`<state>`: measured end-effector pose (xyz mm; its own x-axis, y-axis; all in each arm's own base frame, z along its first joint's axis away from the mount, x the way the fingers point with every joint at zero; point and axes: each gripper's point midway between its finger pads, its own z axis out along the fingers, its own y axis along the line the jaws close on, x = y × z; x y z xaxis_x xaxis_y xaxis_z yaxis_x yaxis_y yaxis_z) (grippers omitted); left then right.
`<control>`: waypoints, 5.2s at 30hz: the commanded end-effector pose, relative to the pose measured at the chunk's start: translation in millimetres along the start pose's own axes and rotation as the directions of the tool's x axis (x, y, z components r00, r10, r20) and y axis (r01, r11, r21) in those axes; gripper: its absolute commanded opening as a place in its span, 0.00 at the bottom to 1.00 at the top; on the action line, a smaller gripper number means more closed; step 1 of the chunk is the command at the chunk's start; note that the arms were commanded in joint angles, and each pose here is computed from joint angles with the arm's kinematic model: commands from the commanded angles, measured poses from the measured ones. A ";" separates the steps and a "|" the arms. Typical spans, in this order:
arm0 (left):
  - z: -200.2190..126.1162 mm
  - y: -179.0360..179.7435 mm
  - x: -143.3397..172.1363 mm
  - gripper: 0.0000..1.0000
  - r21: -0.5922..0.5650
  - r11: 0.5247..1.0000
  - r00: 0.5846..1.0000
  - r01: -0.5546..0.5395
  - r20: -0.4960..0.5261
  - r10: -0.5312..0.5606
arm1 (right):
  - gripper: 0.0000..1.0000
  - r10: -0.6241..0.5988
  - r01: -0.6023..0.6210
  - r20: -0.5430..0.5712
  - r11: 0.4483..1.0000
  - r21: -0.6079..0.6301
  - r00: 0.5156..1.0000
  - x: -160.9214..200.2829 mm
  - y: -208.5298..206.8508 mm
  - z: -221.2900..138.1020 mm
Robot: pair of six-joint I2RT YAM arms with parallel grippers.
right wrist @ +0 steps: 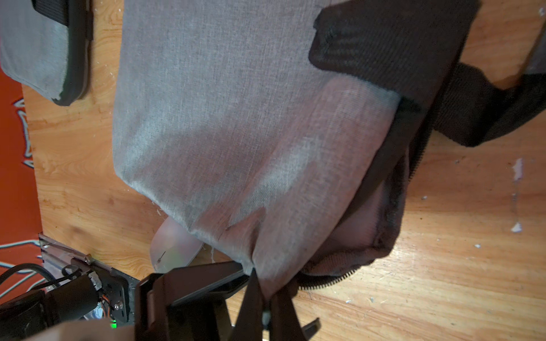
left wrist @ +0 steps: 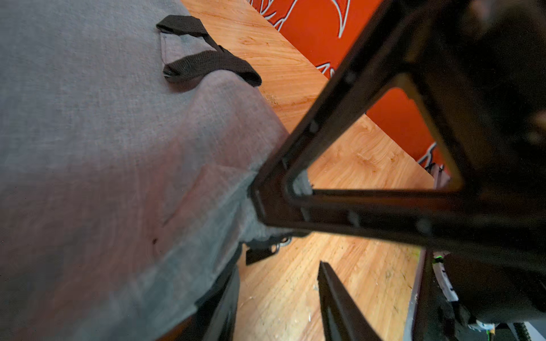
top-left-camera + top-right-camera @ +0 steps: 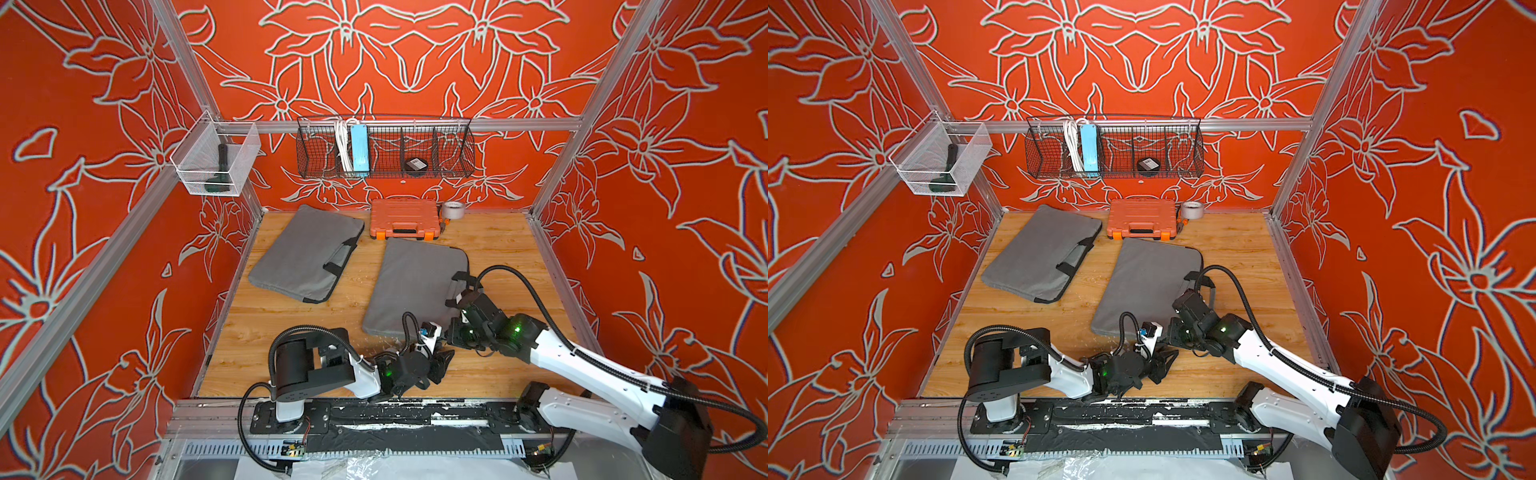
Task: Put the mouse into the laptop bag
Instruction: Unzip the zipper on the zippered laptop bag, then pick up the mouse from the center of the board.
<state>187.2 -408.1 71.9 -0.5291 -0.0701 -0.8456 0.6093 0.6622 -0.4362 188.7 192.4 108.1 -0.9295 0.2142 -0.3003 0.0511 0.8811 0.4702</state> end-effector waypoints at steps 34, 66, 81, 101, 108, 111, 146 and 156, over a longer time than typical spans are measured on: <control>-33.6 59.6 14.5 0.00 -0.206 0.978 0.997 0.038 -0.064 -0.052 | 0.00 0.084 -0.083 0.083 0.996 -0.016 0.993 -31.5 -19.3 1.0; -12.6 -24.6 4.1 0.00 0.074 0.996 0.959 -0.056 -0.273 0.074 | 0.62 0.137 -0.136 0.011 0.988 -0.077 0.991 11.8 -37.1 11.4; -7.4 -25.0 10.2 0.00 0.073 0.996 0.954 -0.047 -0.293 0.066 | 0.00 0.149 -0.149 -0.004 0.984 -0.097 0.989 11.2 -32.8 22.6; -60.8 78.4 41.3 0.00 -0.257 0.966 0.904 0.035 -0.404 -0.140 | 0.00 0.140 -0.138 0.032 0.989 -0.058 0.990 -5.1 -42.8 18.0; -51.6 59.0 15.0 0.45 -0.226 0.972 0.916 0.066 -0.373 -0.149 | 0.41 0.062 -0.060 0.033 0.996 -0.062 0.997 -4.0 -31.3 9.6; -57.3 59.0 -2.3 0.57 -0.228 0.968 0.923 0.105 -0.339 -0.180 | 0.54 0.049 -0.047 0.039 0.998 -0.033 0.998 -2.9 -37.2 5.4; -244.4 256.2 -54.1 0.66 -0.561 0.535 0.752 0.631 0.274 -0.600 | 0.89 -0.289 0.297 -0.158 0.954 0.029 0.944 119.3 128.6 97.6; -242.4 257.4 -52.3 0.66 -0.558 0.530 0.744 0.638 0.267 -0.613 | 0.88 -0.391 0.414 -0.206 0.907 0.081 0.897 121.9 153.8 125.8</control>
<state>228.1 -54.3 75.8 -0.6101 -0.6605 -0.4376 -0.3492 0.7200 -0.5998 131.5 408.0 48.5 -0.9398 -0.1707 -0.2959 -0.2628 0.9148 0.3068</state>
